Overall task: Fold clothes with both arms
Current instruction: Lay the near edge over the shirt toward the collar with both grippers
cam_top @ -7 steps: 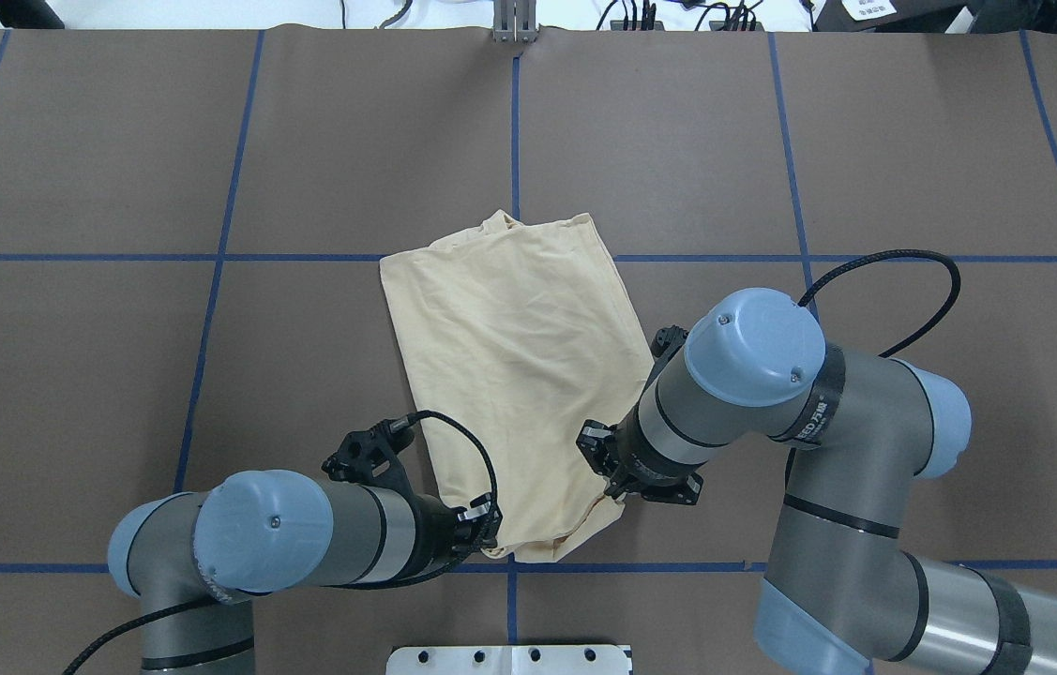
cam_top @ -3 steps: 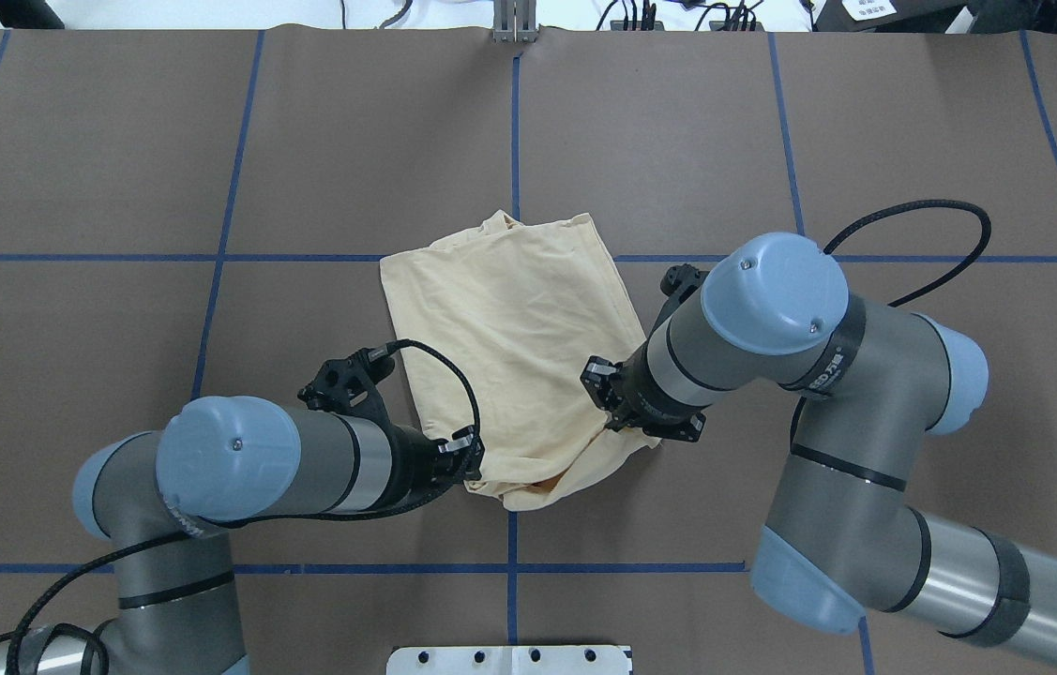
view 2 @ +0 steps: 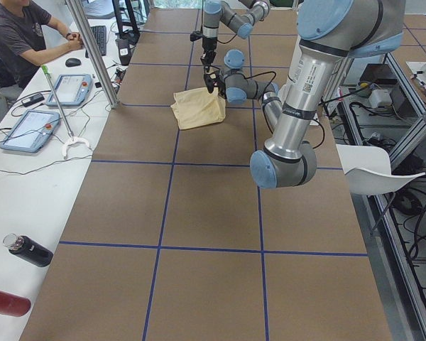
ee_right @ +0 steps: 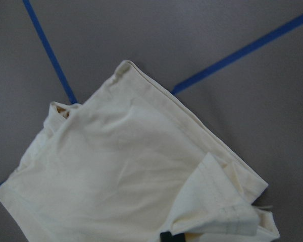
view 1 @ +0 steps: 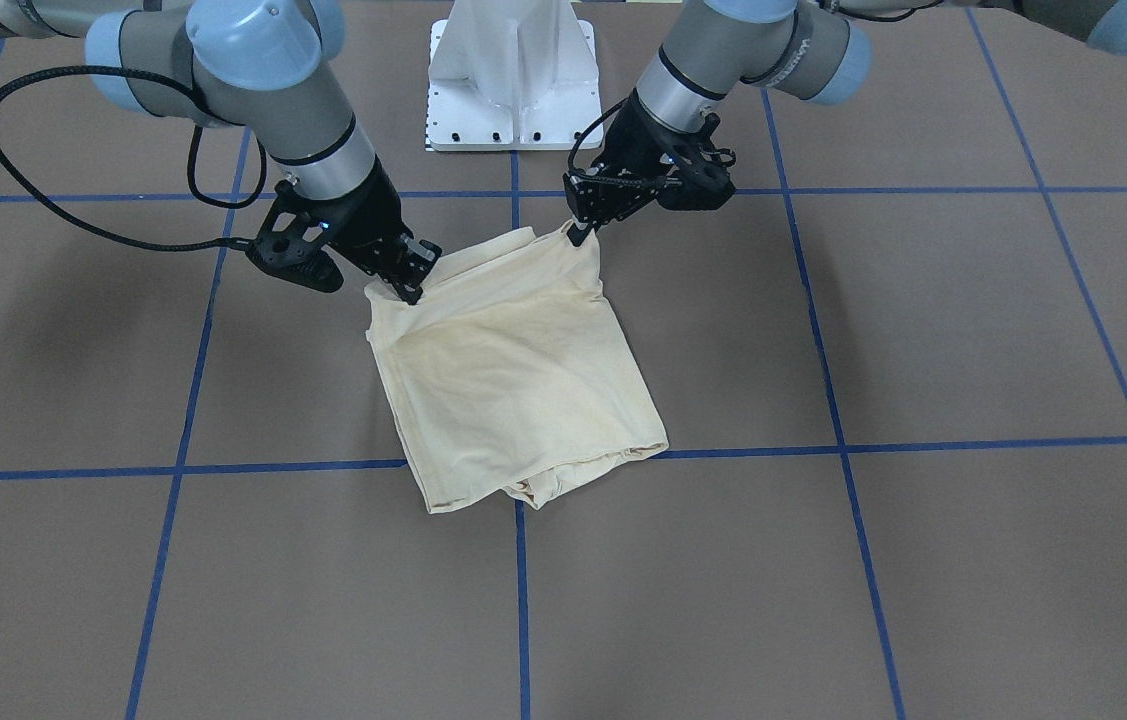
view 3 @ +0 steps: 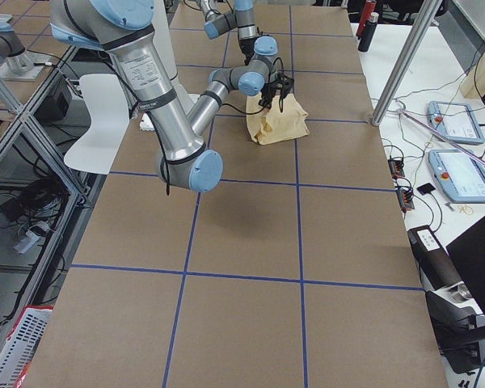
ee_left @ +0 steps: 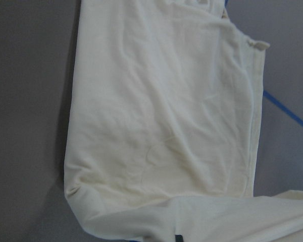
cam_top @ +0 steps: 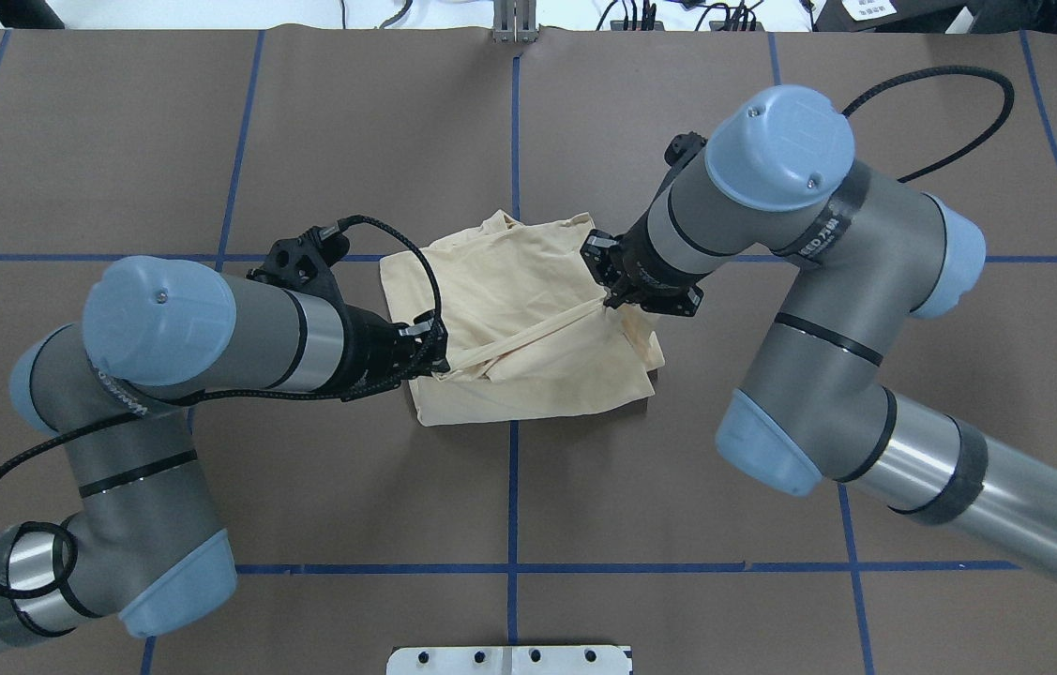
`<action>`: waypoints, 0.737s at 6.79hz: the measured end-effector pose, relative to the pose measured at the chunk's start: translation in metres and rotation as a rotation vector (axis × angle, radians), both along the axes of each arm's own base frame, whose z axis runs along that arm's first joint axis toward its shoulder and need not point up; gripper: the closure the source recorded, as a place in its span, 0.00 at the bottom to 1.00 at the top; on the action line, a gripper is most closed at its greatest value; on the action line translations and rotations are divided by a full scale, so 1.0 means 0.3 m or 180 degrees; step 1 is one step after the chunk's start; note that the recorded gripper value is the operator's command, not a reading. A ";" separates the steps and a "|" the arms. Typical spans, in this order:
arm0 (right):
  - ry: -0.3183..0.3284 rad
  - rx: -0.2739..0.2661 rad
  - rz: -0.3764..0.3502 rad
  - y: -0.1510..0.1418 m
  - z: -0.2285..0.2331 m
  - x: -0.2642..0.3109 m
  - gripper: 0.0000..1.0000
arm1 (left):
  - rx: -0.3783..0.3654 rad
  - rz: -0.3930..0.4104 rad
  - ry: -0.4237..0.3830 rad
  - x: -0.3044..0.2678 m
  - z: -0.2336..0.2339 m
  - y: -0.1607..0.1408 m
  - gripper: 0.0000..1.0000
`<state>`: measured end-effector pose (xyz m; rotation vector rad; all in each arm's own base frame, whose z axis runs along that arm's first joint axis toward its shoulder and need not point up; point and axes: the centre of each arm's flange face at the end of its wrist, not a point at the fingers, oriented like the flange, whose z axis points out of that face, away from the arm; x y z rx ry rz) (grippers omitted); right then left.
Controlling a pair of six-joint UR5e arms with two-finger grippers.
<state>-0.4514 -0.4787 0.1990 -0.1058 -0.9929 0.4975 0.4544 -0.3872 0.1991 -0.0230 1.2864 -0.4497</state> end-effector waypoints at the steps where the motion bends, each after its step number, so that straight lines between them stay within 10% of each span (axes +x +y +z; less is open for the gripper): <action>1: -0.0065 0.0074 0.0075 -0.104 0.003 -0.034 1.00 | 0.0077 -0.0082 -0.0038 -0.037 0.002 -0.072 1.00; 5: -0.0190 0.0226 0.0260 -0.320 -0.012 -0.114 1.00 | 0.0111 -0.0216 -0.0288 0.072 0.071 -0.304 1.00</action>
